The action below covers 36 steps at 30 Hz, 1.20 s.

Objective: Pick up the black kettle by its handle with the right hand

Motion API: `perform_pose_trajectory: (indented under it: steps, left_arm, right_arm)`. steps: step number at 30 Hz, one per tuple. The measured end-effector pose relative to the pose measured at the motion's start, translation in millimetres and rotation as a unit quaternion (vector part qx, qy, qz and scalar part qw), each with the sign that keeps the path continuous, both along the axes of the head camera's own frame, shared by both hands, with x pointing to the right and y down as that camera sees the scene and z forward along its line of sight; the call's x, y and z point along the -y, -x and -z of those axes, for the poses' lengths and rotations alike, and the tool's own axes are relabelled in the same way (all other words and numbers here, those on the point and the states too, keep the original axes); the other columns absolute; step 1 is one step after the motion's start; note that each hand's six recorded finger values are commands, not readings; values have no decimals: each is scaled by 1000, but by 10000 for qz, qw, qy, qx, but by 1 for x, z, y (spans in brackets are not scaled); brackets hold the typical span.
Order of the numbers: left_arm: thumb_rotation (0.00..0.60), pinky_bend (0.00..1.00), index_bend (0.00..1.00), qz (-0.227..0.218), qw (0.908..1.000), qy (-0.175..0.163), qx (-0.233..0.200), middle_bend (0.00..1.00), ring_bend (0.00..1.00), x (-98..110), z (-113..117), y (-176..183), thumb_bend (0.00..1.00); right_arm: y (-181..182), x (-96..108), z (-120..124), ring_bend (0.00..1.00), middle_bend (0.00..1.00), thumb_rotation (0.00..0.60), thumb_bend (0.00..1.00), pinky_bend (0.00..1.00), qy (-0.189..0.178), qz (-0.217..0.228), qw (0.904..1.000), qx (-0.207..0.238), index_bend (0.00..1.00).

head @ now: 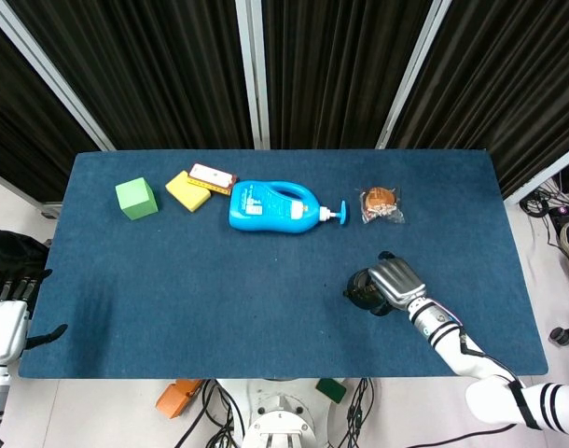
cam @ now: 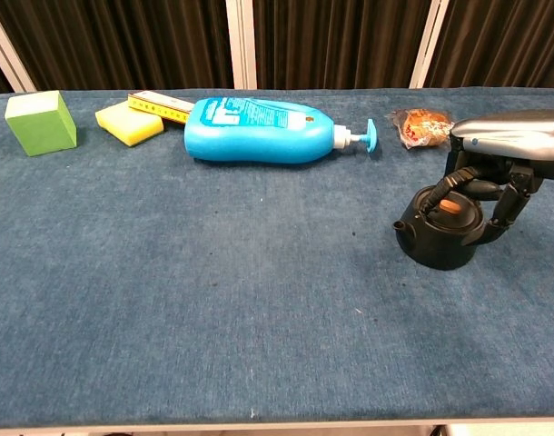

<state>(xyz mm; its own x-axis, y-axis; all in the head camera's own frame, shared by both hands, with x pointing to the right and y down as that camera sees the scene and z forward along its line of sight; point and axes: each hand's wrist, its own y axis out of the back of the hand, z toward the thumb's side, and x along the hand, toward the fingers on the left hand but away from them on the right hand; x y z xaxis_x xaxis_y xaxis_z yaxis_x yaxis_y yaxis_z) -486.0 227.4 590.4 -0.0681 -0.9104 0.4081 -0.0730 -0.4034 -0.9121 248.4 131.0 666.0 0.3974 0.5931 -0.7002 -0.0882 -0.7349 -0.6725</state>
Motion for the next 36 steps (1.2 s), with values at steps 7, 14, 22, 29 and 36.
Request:
perform_pose_trajectory:
  steps: [7,14,22,29,36]
  left_arm:
    - [600,0,171,-12,10000,26,-20,162,88,0,-2,-1,17]
    - [600,0,171,-35,10000,31,-51,162,88,1,-3,-4,17]
    - [600,0,171,-32,10000,34,-65,162,88,2,-4,-5,17]
    - [600,0,171,-60,10000,21,-47,162,88,5,-3,-7,17]
    - [600,0,171,-101,9999,-17,-40,162,88,8,0,-9,17]
  right_arm:
    - [2,2,2,1000,986,600,173,269,-74,51,9999,84,1000]
    - [2,5,4,1000,1000,523,54,283,-168,12,9996,204,1000]
    - [0,12,10,1000,1000,279,0,288,-332,-39,9989,322,1000]
    - [-1,20,22,1000,1000,261,156,378,-620,-144,9966,521,1000]
    - [-1,28,40,1000,1000,250,438,457,-967,-350,9903,934,1000]
